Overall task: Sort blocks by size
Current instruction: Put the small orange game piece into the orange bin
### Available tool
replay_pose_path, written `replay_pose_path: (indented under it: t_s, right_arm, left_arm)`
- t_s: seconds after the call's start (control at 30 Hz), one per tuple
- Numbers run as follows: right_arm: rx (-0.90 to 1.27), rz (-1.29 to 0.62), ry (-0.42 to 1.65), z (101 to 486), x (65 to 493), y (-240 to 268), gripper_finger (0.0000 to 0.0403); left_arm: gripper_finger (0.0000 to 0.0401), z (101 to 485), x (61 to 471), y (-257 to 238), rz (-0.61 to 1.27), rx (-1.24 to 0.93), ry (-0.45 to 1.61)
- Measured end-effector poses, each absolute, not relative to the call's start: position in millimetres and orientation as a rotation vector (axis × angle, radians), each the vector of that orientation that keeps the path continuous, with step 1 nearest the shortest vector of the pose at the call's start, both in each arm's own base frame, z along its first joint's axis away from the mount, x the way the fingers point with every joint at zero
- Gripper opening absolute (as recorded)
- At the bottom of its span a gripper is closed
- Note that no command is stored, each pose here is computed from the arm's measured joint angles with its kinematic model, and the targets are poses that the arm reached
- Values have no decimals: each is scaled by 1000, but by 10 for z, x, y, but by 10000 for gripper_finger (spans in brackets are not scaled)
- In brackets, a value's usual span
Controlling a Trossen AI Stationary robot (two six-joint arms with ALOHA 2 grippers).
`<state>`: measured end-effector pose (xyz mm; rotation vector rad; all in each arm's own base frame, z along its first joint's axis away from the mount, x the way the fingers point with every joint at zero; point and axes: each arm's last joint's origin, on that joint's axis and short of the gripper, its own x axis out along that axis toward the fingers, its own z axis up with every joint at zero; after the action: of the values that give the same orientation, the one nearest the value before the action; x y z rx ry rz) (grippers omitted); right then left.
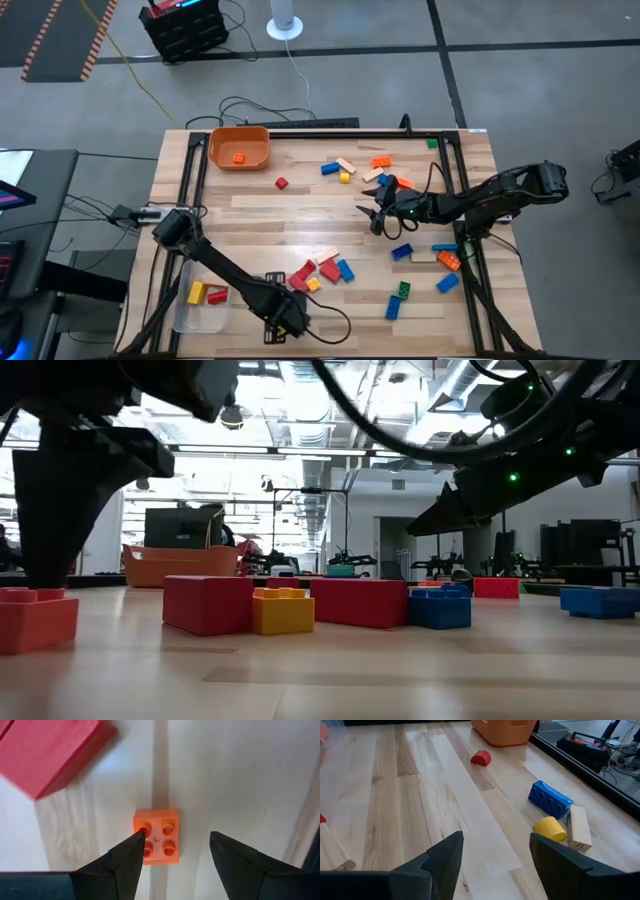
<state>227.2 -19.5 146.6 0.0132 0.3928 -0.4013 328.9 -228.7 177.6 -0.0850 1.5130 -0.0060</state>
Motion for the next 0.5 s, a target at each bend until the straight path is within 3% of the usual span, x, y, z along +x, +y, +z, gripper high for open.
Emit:
replay_pose_path:
  t_s: [0.5]
  right_arm:
    - [13,-402,396,1462,2271,-195,260]
  left_arm:
    - [222,1916,3258,-2263,8,-13,1556]
